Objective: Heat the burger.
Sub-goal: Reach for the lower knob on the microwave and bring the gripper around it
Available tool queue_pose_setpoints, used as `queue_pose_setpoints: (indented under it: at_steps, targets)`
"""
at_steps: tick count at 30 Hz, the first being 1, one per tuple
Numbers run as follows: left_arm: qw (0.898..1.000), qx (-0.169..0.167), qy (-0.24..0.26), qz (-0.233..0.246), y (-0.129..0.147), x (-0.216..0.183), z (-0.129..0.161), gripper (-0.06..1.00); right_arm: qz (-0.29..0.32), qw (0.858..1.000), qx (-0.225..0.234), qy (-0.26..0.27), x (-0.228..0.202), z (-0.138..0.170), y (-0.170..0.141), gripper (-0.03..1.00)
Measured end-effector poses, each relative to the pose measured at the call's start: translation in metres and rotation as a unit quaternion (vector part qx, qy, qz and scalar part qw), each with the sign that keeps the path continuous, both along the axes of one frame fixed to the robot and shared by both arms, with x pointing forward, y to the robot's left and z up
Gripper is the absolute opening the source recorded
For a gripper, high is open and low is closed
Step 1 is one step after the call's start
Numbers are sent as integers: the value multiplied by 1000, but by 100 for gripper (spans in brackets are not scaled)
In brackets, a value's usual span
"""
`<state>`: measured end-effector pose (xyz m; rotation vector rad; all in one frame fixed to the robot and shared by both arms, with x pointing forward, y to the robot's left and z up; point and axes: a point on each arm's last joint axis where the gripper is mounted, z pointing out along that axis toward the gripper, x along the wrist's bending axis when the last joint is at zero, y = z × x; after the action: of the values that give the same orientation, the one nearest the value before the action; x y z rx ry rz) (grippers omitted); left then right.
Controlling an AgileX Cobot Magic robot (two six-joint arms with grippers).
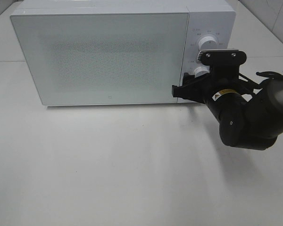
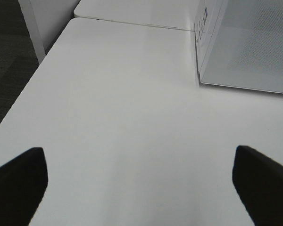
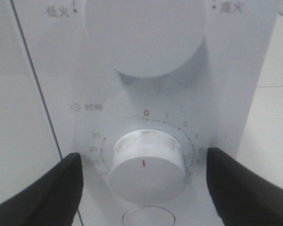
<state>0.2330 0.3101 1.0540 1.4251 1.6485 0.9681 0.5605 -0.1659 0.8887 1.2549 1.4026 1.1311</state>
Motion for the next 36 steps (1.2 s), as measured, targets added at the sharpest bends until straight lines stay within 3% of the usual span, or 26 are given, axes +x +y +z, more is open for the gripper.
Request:
queue_pose_setpoints:
  at_steps: [11,13,14,15,17,25,27,28,30,31,32,33,34,35,36]
  targets:
    - [1000,0,0,0,0,0,0,99,7,1000,0,-10,-2,2,4,65]
    - [1000,0,0,0,0,0,0,99,5,1000,1,-11,-2,3,4,54]
    - [1000,0,0,0,0,0,0,99,5,1000,1,-11,-2,3,4,54]
    - [1000,0,0,0,0,0,0,99,0,1000,3,-11,-2,3,3,45]
    - [1000,0,0,0,0,0,0,99,-3,1000,4,-11,-1,3,3,42]
    - [1000,0,0,0,0,0,0,99,-6,999,30,-9,-1,2,3,42]
    - [1000,0,0,0,0,0,0,99,-12,997,73,-7,-1,3,3,42]
    - [1000,0,0,0,0,0,0,99,-12,997,73,-7,-1,3,3,42]
    - [1000,0,0,0,0,0,0,99,-22,988,154,-2,-1,3,3,42]
    - [1000,0,0,0,0,0,0,99,-22,988,154,-2,-1,3,3,42]
    - [1000,0,0,0,0,0,0,99,-30,974,223,2,-1,3,3,42]
    - [1000,0,0,0,0,0,0,99,-30,974,223,2,-1,3,3,42]
    - [1000,0,0,0,0,0,0,99,-43,948,316,8,-2,2,3,42]
    - [1000,0,0,0,0,0,0,99,-50,929,367,12,-2,2,3,42]
    - [1000,0,0,0,0,0,0,99,-50,929,367,12,-2,2,3,42]
